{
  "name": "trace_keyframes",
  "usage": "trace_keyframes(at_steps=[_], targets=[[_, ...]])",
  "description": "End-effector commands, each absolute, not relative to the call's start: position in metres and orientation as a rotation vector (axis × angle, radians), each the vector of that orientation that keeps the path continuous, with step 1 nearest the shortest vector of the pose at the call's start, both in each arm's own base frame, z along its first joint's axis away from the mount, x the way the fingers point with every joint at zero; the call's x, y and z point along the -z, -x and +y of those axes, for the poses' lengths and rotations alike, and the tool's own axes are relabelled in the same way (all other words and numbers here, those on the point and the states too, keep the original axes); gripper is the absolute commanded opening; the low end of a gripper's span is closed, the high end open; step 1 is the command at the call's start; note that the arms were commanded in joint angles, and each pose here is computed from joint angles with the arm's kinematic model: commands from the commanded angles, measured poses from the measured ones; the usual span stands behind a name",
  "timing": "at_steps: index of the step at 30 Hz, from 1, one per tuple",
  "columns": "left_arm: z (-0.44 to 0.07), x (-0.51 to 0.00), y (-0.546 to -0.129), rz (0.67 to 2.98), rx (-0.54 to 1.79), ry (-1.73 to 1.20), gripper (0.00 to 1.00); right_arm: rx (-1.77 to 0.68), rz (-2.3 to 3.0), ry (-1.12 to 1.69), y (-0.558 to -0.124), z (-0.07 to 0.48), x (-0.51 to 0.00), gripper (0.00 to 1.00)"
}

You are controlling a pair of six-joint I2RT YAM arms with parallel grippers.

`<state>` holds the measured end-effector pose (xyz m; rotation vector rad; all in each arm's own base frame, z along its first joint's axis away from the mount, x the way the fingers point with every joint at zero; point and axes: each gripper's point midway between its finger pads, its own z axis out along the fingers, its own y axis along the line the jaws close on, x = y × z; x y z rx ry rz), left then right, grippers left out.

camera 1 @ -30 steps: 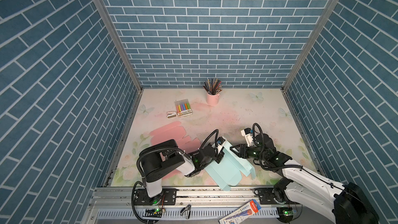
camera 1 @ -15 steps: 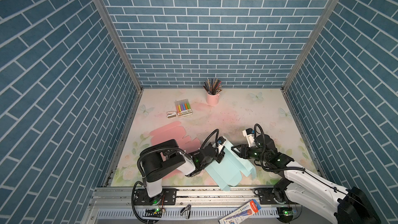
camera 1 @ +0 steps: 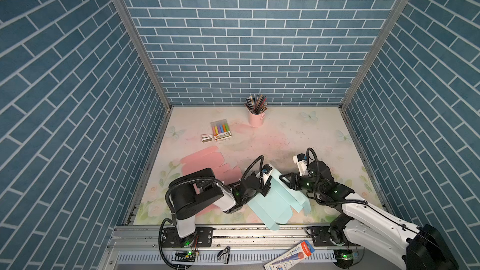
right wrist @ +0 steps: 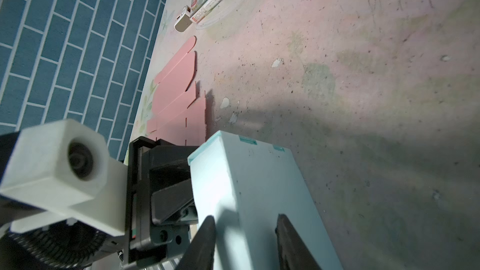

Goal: Fold the paper box

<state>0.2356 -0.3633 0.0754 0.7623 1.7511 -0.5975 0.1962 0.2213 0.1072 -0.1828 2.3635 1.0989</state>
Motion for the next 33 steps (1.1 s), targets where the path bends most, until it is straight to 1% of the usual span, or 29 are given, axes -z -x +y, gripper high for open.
trace_keyframes(at_steps=[1, 6, 12, 15, 20, 23, 24, 29, 33], targets=[[-0.365, -0.089, -0.235, 1.709, 0.624, -0.732, 0.19, -1.027, 2.410, 0.184, -0.196, 0.213, -0.097, 0.39], [-0.367, -0.100, -0.238, 1.685, 0.652, -0.683, 0.18, -1.064, 2.410, 0.178, -0.193, 0.216, -0.098, 0.38], [-0.367, -0.101, -0.239, 1.686, 0.655, -0.668, 0.06, -1.119, 2.390, 0.173, -0.190, 0.219, -0.103, 0.37], [-0.366, -0.100, -0.240, 1.687, 0.646, -0.671, 0.04, -1.140, 2.394, 0.185, -0.187, 0.221, -0.102, 0.36], [-0.366, -0.098, -0.241, 1.693, 0.636, -0.670, 0.04, -1.145, 2.378, 0.185, -0.187, 0.221, -0.105, 0.35], [-0.368, -0.095, -0.240, 1.699, 0.638, -0.682, 0.11, -1.120, 2.381, 0.182, -0.188, 0.218, -0.104, 0.35], [-0.368, -0.095, -0.240, 1.699, 0.638, -0.683, 0.12, -1.113, 2.382, 0.182, -0.188, 0.217, -0.103, 0.35], [-0.368, -0.094, -0.242, 1.704, 0.636, -0.675, 0.11, -1.084, 2.379, 0.175, -0.189, 0.213, -0.100, 0.35], [-0.368, -0.093, -0.241, 1.705, 0.636, -0.674, 0.05, -1.040, 2.372, 0.198, -0.193, 0.211, -0.103, 0.37]])
